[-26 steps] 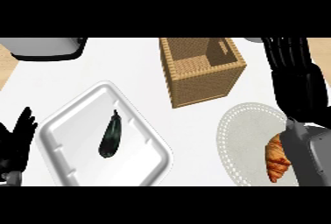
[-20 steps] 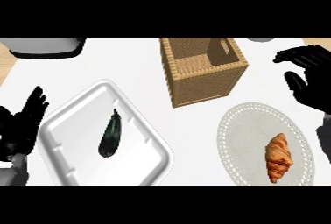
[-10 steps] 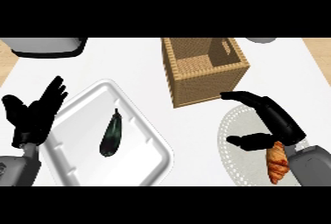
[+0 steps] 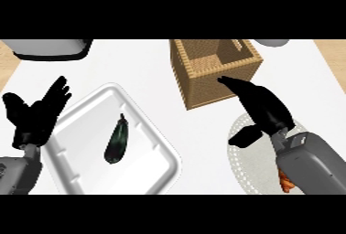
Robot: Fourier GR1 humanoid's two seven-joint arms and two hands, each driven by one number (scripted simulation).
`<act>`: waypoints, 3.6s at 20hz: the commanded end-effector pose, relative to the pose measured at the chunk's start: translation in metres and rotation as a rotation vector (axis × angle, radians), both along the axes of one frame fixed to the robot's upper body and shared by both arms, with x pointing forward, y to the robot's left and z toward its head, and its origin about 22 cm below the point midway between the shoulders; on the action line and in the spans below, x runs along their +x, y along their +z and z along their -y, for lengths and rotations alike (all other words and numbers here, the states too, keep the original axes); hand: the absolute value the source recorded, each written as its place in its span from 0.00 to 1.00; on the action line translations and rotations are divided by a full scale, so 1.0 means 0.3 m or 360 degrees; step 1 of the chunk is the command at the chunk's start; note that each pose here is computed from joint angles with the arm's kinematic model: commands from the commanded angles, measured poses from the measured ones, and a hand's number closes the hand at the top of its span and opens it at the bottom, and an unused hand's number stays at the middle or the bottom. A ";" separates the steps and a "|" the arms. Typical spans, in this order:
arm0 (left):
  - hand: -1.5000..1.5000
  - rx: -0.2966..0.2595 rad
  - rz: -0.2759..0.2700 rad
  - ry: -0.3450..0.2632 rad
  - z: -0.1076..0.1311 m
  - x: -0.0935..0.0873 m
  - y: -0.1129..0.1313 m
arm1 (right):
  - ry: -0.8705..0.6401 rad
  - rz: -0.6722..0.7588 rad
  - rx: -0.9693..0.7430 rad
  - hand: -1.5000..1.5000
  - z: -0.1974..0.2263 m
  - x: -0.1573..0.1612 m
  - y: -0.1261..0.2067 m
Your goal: Pick the croissant from the placemat and place it in the basket
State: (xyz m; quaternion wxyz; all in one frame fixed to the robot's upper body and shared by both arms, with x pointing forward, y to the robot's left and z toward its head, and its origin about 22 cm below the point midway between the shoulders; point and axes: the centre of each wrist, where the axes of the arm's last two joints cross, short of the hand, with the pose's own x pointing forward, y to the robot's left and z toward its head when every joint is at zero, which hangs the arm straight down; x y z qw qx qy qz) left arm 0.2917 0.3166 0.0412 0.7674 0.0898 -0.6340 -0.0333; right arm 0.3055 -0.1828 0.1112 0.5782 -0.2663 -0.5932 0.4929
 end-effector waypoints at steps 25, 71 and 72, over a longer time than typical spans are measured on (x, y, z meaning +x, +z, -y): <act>0.50 -0.0003 0.0001 0.0052 -0.016 -0.037 -0.017 | -0.0338 -0.0479 -0.0505 0.00 0.225 -0.068 0.532; 0.50 -0.0014 -0.0005 -0.0007 0.004 -0.021 0.025 | -0.0334 -0.0583 -0.0256 0.00 0.489 -0.214 -0.172; 0.50 -0.0010 0.0008 0.0007 0.008 0.027 -0.053 | -0.0282 -0.0615 -0.0303 0.00 0.408 -0.211 -0.154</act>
